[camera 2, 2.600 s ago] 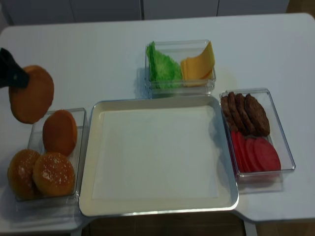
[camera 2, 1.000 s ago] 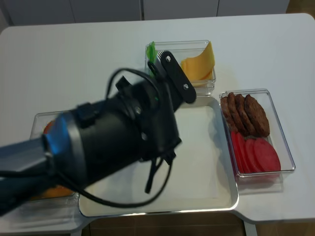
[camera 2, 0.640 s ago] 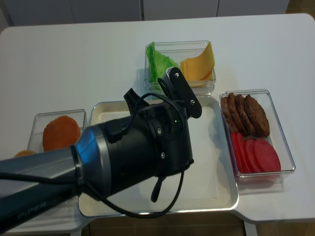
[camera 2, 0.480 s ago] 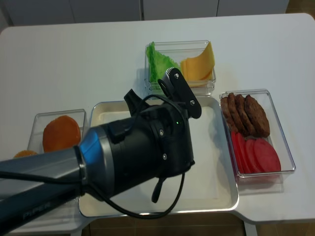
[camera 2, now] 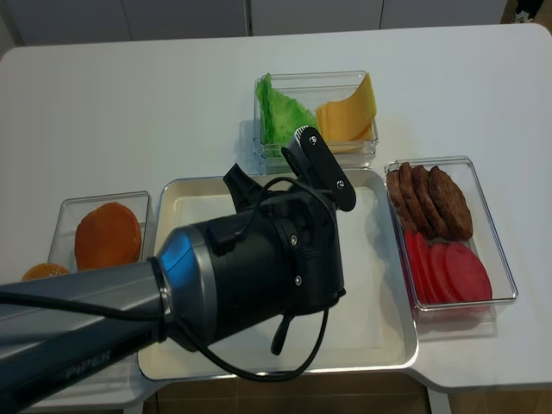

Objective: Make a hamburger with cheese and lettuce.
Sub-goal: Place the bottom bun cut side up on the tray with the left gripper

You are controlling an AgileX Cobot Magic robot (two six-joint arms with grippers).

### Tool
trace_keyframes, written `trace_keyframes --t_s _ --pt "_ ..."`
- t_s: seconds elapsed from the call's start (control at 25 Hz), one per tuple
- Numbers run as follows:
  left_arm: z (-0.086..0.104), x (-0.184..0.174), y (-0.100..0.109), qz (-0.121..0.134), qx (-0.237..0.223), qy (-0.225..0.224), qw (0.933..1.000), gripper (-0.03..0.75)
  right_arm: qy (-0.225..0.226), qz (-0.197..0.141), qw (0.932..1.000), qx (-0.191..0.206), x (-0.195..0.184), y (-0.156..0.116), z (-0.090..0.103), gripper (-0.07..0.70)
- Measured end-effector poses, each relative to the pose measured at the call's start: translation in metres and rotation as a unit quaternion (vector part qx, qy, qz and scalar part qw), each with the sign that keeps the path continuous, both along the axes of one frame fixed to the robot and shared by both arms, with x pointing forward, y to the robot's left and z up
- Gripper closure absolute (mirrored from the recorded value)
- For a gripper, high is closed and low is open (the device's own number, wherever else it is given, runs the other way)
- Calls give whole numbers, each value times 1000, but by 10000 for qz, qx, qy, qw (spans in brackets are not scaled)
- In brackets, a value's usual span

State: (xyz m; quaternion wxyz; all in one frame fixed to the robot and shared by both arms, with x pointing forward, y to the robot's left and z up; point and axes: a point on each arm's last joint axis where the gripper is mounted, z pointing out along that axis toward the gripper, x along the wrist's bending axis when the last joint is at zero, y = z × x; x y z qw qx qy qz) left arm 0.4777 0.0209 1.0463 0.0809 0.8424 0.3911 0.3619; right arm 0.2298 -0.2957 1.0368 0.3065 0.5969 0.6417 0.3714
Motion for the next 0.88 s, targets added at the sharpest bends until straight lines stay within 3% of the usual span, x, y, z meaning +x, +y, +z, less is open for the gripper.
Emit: trace_keyframes --t_s 0.32,0.64,0.88 --pt "-13 3 -5 -9 143 76 9999 580 0 0 10000 0 0 0 0 208" --pt "-14 3 -5 -13 158 73 9998 578 0 0 10000 0 0 0 0 208" --pt "-14 3 -5 -13 158 73 9998 531 0 0 10000 0 0 0 0 208"
